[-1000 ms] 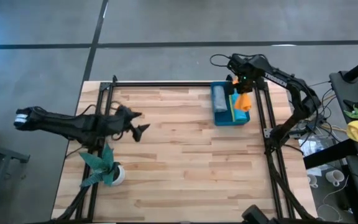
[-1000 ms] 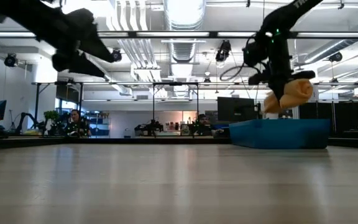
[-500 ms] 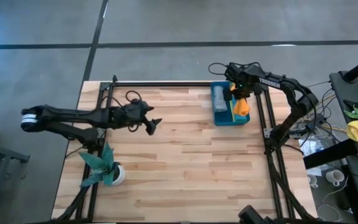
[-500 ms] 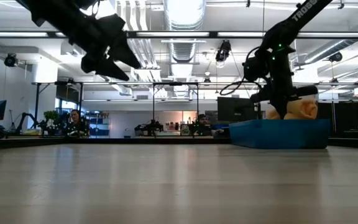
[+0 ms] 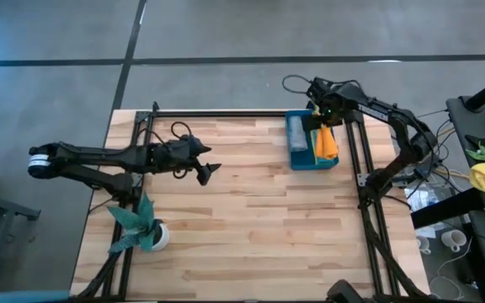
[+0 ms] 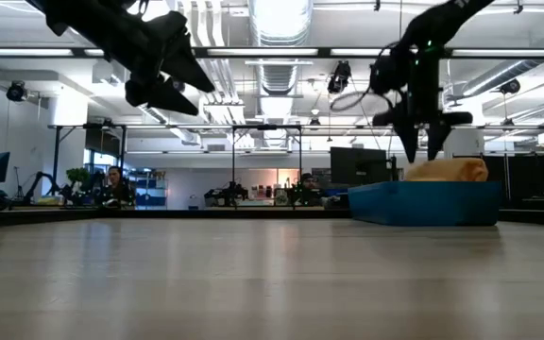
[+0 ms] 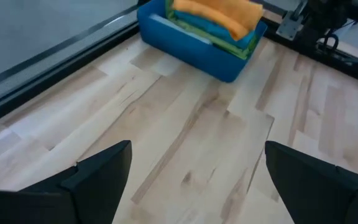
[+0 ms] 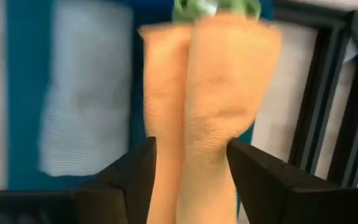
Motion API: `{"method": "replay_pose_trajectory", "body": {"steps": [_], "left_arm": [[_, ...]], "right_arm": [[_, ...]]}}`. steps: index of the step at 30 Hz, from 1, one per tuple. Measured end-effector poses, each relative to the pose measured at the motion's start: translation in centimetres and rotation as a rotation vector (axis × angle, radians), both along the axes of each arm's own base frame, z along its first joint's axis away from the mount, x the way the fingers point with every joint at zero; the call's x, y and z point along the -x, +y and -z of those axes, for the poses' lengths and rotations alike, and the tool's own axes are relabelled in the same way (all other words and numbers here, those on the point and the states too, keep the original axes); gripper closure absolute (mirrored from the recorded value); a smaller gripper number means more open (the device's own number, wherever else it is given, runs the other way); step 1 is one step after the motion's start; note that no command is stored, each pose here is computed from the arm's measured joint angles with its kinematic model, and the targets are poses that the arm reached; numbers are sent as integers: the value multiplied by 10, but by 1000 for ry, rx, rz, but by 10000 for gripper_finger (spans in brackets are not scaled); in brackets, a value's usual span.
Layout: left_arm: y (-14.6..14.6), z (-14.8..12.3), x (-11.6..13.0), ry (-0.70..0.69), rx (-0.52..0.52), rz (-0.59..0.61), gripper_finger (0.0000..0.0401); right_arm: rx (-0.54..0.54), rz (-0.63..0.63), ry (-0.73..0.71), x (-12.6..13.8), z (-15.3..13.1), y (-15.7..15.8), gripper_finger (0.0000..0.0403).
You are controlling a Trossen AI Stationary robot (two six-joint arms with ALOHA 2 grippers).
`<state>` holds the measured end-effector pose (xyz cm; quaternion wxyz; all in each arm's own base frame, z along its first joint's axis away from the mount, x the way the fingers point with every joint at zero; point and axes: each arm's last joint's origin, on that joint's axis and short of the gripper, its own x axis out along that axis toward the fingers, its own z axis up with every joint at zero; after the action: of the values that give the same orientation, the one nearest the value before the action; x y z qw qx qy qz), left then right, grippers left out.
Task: Roll microfiber towels into tight, uniform cylinder then place into a basket
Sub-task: Put the orange towel into the blue bin
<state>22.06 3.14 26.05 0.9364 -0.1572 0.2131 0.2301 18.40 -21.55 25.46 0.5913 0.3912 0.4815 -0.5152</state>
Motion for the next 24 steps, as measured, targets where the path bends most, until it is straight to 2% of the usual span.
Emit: {"method": "replay_pose_trajectory", "body": {"steps": [5,8,11,15,16,20,24], "left_arm": [[0,-3,2,-16,-1,1,49],[0,-3,3,-16,2,5,49],[-1,-3,2,-16,5,12,49],[-1,-3,2,-17,7,14,49],[-1,-3,2,-17,8,15,49],[-1,-3,2,-18,11,16,49],[-1,-3,2,-19,13,15,49]], "right_arm": [[18,-20,-9,12,-24,12,214],[14,-21,4,19,-28,20,237],[9,-15,27,21,-22,22,286],[15,-5,121,23,-8,21,371],[6,-4,147,23,-2,21,382],[-56,-10,182,20,18,17,390],[-84,-41,155,7,29,18,394]]}}
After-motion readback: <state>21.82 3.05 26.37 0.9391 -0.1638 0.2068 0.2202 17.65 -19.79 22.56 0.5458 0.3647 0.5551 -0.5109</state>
